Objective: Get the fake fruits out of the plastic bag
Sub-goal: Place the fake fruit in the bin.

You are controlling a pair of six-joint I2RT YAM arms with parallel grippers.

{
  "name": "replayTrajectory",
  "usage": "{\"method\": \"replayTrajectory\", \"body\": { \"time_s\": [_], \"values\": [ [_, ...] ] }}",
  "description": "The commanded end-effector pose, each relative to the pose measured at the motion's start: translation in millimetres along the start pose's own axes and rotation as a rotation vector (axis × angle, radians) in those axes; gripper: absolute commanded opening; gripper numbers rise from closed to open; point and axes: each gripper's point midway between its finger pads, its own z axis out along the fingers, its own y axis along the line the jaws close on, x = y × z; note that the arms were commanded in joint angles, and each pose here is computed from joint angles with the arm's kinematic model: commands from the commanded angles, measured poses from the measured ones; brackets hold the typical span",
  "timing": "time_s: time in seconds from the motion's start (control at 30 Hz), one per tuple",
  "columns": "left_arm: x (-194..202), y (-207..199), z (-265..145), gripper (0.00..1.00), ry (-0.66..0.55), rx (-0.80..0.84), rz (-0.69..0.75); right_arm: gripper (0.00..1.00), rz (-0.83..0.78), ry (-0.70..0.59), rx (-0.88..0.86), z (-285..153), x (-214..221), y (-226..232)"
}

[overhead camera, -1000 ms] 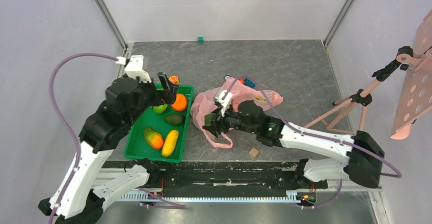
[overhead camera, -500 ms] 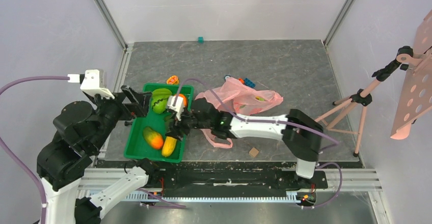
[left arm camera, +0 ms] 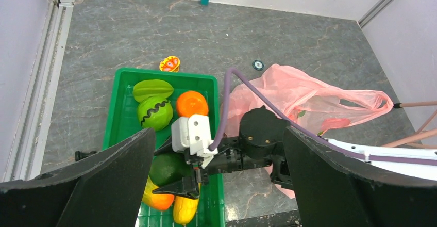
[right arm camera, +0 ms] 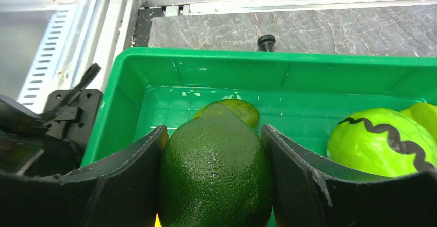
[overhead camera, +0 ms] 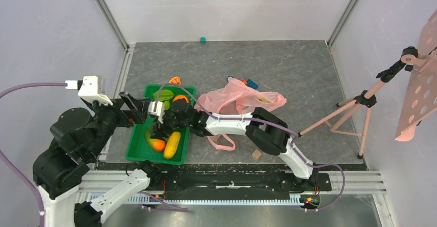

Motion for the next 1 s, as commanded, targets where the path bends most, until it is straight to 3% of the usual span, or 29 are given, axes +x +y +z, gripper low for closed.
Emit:
{"method": "replayTrajectory", "body": {
  "time_s": [0.0,0.47,0.97],
  "values": [
    [-1.8,6.2,-1.9,1.00,-0.012,-0.022,0.031,0.58,-0.126,-0.082,-0.026,17.6,-20.6,-4.5],
    [4.0,13.3,-0.1,1.00,-0.007,-0.052,0.055,0.67,-0.178,-0.016,0.078,46.9,18.8,-36.4],
    [10.5,14.0,5.1,1.00,0.007,-0.059,0.063,0.86,-0.162,0.027,0.114,44.2,37.0,-48.9]
  ]
}}
